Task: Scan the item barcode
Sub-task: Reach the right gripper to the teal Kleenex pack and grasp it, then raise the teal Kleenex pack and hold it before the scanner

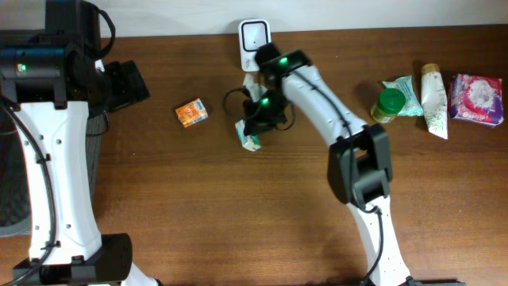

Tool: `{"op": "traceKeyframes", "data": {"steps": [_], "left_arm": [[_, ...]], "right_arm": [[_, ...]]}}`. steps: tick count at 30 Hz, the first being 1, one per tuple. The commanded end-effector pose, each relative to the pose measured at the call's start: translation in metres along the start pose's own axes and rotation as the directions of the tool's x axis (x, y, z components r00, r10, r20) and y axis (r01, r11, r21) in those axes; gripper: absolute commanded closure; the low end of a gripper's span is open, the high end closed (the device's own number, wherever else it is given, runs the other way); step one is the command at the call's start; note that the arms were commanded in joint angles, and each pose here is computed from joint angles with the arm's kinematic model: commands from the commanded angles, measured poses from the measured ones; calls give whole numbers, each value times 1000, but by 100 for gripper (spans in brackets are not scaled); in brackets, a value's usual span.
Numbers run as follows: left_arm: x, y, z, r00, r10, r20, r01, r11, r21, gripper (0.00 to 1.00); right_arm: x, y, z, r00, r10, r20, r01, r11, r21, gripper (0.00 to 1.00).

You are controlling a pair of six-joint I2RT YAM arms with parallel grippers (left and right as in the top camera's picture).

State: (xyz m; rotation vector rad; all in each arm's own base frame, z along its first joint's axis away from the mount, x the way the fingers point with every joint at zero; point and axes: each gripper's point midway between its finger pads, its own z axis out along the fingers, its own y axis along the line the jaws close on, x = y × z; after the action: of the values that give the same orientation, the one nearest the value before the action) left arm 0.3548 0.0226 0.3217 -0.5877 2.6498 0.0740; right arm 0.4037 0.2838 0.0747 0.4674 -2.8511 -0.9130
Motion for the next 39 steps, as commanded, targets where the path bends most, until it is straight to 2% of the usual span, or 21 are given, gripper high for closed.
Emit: {"op": "traceKeyframes", "data": {"steps": [1, 4, 6, 7, 8, 9, 10, 12, 15, 17, 18, 21, 22, 24, 25, 26, 27, 29, 35, 37, 39], "left_arm": [[0, 2, -6, 1000, -10, 17, 10, 1000, 3, 1], [0, 2, -6, 1000, -10, 17, 10, 1000, 3, 1], [0, 2, -6, 1000, -10, 17, 10, 1000, 3, 1], [0, 2, -6, 1000, -10, 17, 10, 1000, 3, 1], [0, 2, -6, 1000, -10, 17, 10, 1000, 3, 1], [0, 2, -6, 1000, -10, 17, 10, 1000, 2, 1], [0, 2, -6, 1000, -10, 17, 10, 1000, 3, 1], [0, 2, -6, 1000, -10, 17, 10, 1000, 3, 1], [0, 2, -6, 1000, -10, 17, 10, 1000, 3, 1], [0, 2, -6, 1000, -10, 17, 10, 1000, 3, 1], [0, 2, -6, 1000, -10, 17, 10, 1000, 3, 1], [0, 2, -6, 1000, -10, 17, 10, 1000, 3, 1], [0, 2, -6, 1000, -10, 17, 10, 1000, 3, 1], [0, 2, -6, 1000, -10, 17, 10, 1000, 3, 1], [0, 2, -6, 1000, -10, 17, 10, 1000, 3, 1], [0, 2, -6, 1000, -10, 17, 10, 1000, 3, 1], [0, 2, -6, 1000, -10, 17, 10, 1000, 3, 1], [0, 2, -6, 1000, -10, 17, 10, 1000, 3, 1], [0, 2, -6, 1000, -10, 17, 10, 1000, 3, 1], [0, 2, -6, 1000, -10, 17, 10, 1000, 3, 1], [0, 2, -6, 1000, -10, 17, 10, 1000, 3, 1]], "right_arm": [[4, 26, -35, 997, -67, 42, 78, 929, -363, 96], [13, -35, -12, 997, 82, 0, -76, 928, -365, 96], [19, -77, -11, 983, 180, -16, -180, 964, -194, 89], [24, -100, -24, 978, 207, -2, -207, 978, -27, 80], [27, -108, -44, 971, 238, 35, -240, 965, 104, 63], [28, -110, -55, 965, 253, 67, -261, 951, 166, 56], [30, -110, -68, 963, 253, 93, -268, 939, 216, 42], [36, -103, -77, 963, 252, 93, -266, 939, 218, 39], [34, -102, -78, 964, 245, 101, -262, 940, 217, 16], [31, -105, -74, 965, 241, 103, -258, 940, 221, 18], [31, -106, -64, 967, 238, 89, -253, 941, 224, 24], [34, -98, -48, 976, 212, 51, -218, 949, 229, 17], [33, -97, -48, 977, 206, 53, -213, 949, 231, 5], [33, -96, -46, 980, 193, 48, -199, 952, 233, 1], [34, -94, -41, 987, 159, 33, -163, 958, 236, 11], [37, -92, -29, 991, 136, 14, -136, 962, 238, 32], [39, -90, -21, 992, 127, 4, -125, 963, 240, 33], [37, -96, -24, 990, 136, 20, -137, 963, 232, 53], [42, -109, 9, 990, 140, 28, -143, 978, 151, 57], [38, -103, 19, 991, 122, 47, -125, 989, 78, 73], [36, -93, 15, 990, 130, 47, -130, 991, 6, 96]]}}
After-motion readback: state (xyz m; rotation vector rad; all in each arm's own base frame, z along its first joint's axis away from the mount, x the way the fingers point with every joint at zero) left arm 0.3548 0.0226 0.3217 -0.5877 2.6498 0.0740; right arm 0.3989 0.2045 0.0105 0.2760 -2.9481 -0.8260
